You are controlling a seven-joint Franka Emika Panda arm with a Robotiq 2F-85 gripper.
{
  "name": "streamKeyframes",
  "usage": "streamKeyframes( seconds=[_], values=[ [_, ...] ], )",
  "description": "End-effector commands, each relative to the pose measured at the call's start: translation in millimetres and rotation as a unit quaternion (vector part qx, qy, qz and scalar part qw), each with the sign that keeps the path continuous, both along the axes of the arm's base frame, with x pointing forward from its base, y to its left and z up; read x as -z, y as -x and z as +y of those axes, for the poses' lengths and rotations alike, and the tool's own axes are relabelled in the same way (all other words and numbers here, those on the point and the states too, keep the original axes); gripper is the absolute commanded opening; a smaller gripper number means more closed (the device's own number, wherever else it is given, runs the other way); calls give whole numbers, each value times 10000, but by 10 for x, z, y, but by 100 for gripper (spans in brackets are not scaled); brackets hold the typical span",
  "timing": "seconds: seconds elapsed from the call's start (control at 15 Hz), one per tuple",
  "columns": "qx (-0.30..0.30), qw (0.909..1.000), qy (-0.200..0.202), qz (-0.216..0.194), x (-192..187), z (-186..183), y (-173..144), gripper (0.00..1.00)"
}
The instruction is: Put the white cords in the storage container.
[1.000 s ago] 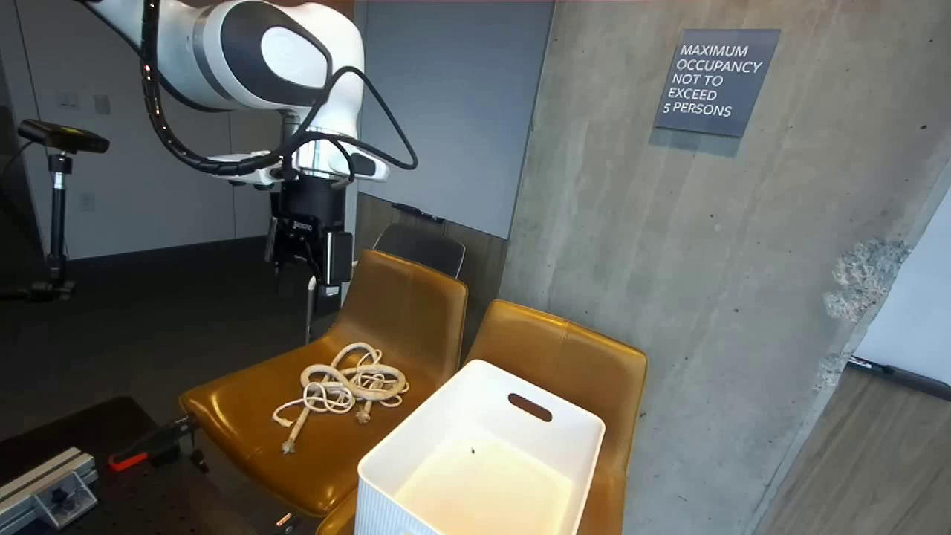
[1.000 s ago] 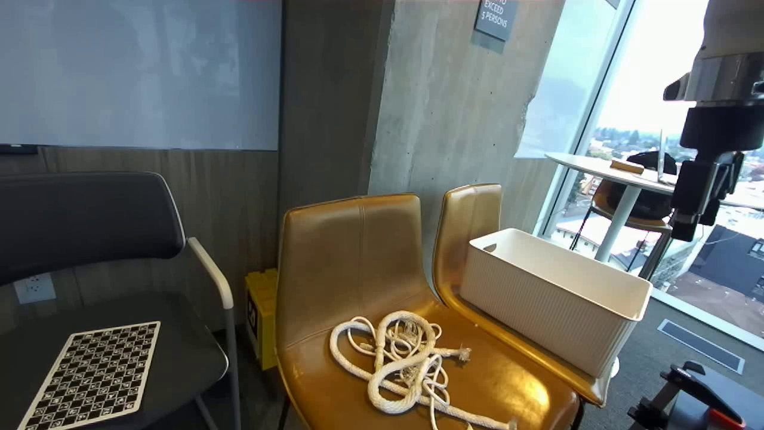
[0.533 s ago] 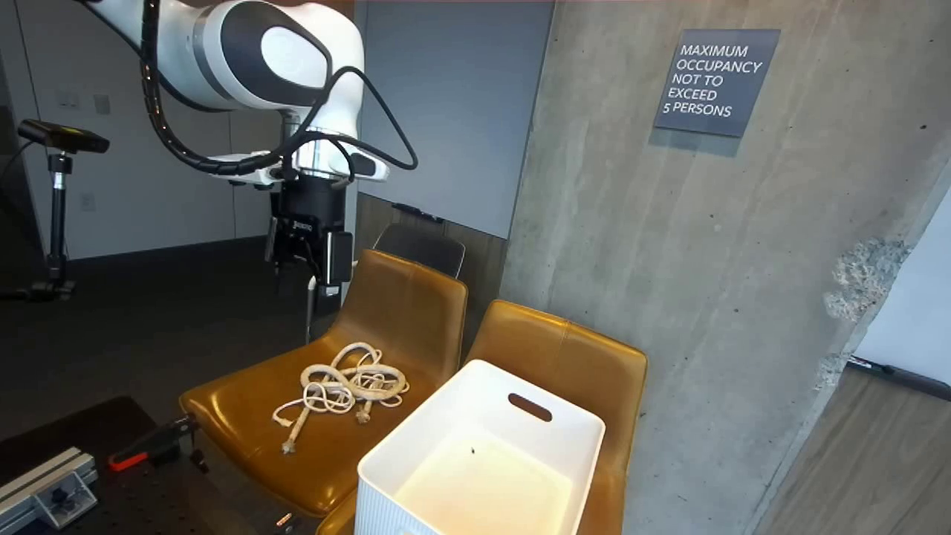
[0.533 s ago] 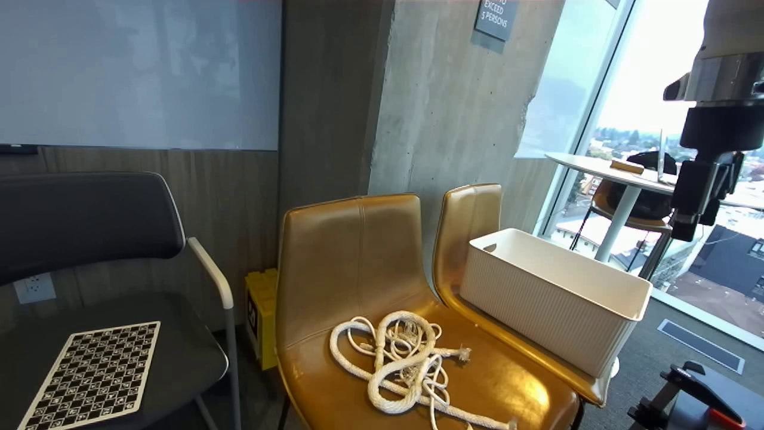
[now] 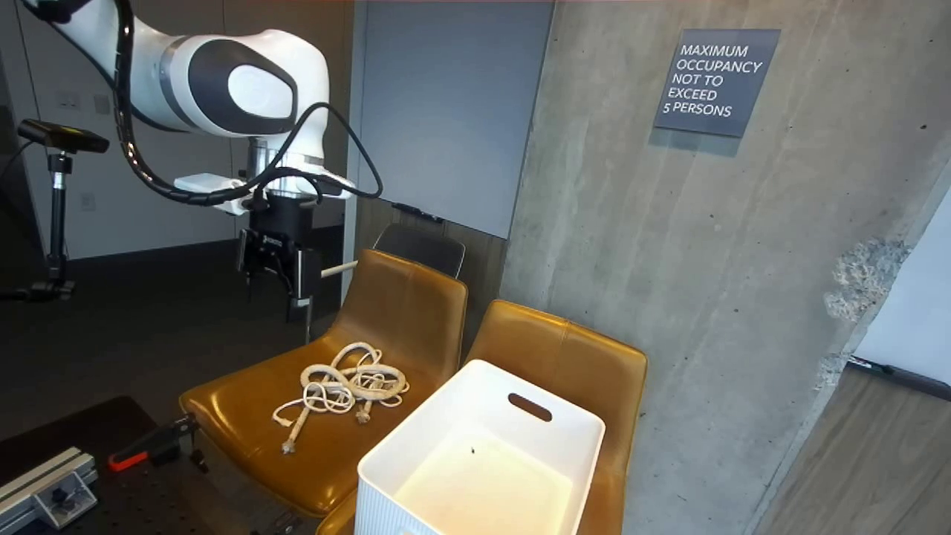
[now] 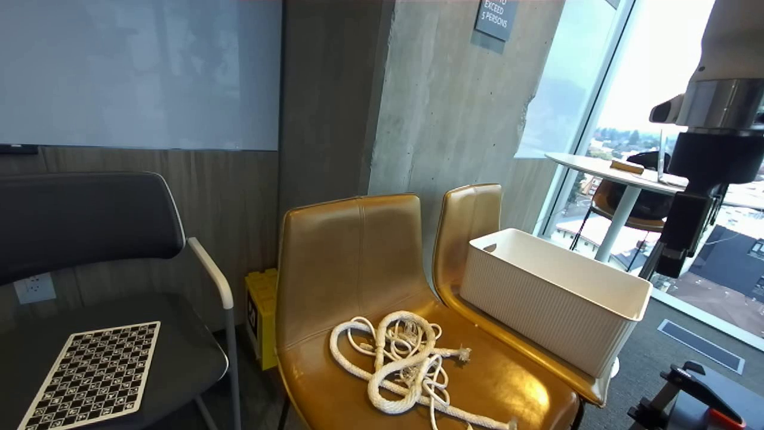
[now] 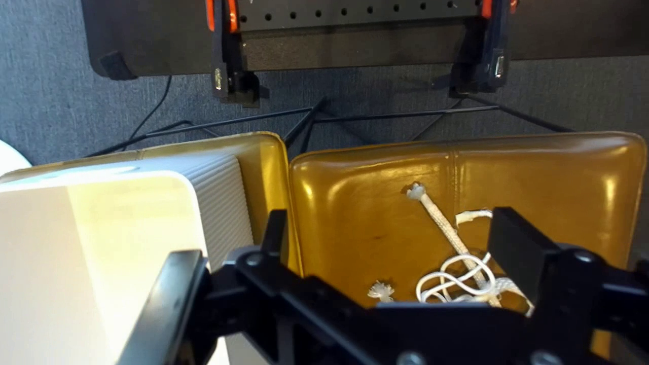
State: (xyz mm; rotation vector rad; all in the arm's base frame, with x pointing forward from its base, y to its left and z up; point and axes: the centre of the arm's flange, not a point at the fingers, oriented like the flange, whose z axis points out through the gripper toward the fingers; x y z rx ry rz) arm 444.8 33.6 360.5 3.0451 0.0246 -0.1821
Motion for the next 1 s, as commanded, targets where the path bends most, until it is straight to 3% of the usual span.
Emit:
streamKeyframes(
  seconds=[0.0, 0.27, 0.6, 0.93],
  values=[
    [-443, 9975, -258, -488, 210, 368, 26, 100],
    [-887, 9910, -304, -952, 351, 992, -252, 100],
    [-1352, 9854, -189, -1022, 540, 1740, -887, 100],
    [-1624, 9817, -174, -978, 965, 2022, -1676, 100]
  ],
)
